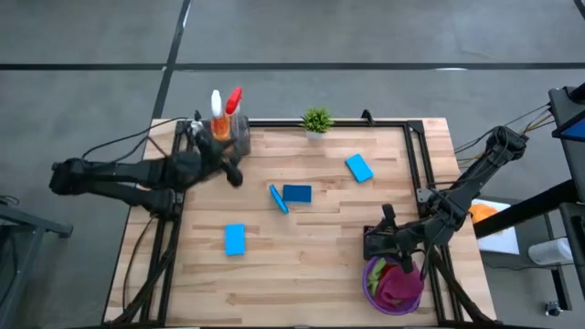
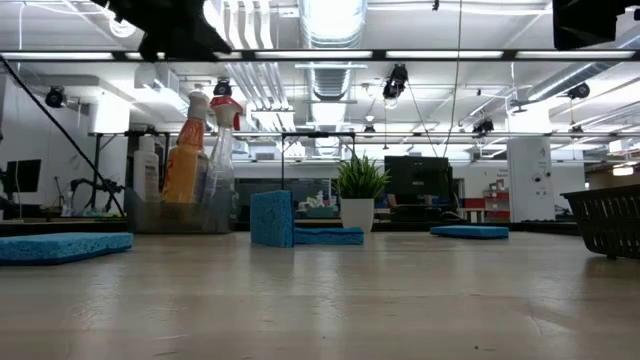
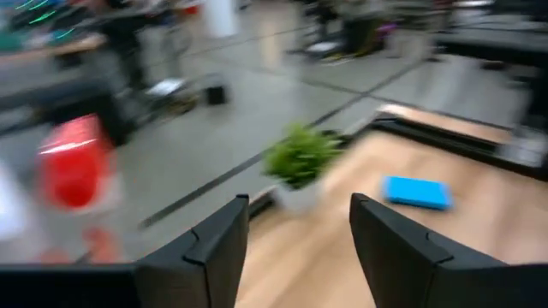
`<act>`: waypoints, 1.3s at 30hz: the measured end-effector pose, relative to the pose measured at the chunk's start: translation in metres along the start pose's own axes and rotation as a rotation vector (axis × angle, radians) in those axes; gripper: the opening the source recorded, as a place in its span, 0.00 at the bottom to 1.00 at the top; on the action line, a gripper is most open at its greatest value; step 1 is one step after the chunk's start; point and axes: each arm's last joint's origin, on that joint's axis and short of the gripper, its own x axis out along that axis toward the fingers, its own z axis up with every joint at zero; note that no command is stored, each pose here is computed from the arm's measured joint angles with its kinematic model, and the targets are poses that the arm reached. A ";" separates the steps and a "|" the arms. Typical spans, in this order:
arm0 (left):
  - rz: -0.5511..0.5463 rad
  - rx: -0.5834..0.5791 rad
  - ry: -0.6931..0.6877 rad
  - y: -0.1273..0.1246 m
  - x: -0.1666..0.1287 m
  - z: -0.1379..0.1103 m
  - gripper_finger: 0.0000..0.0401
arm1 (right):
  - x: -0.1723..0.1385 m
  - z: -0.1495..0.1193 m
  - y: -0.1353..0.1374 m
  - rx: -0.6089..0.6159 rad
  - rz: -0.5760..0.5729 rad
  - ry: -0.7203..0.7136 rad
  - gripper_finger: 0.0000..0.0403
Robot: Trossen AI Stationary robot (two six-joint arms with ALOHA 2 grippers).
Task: Pick & Place Kitchen Items
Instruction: Put the blue sponge into the black bin
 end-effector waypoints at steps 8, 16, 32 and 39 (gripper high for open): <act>-0.313 0.064 -0.082 -0.045 -0.030 -0.039 0.45 | 0.000 0.010 -0.003 -0.018 -0.046 -0.086 0.66; -0.469 0.024 -0.139 -0.057 -0.048 -0.077 0.45 | 0.006 0.021 -0.014 -0.041 -0.139 -0.183 0.66; -0.624 0.057 -0.135 -0.058 -0.050 -0.094 0.45 | 0.071 0.027 -0.052 0.067 -0.250 0.086 0.66; -0.616 0.130 -0.161 -0.058 -0.050 -0.094 0.45 | 0.125 0.009 -0.077 0.126 -0.178 0.201 0.66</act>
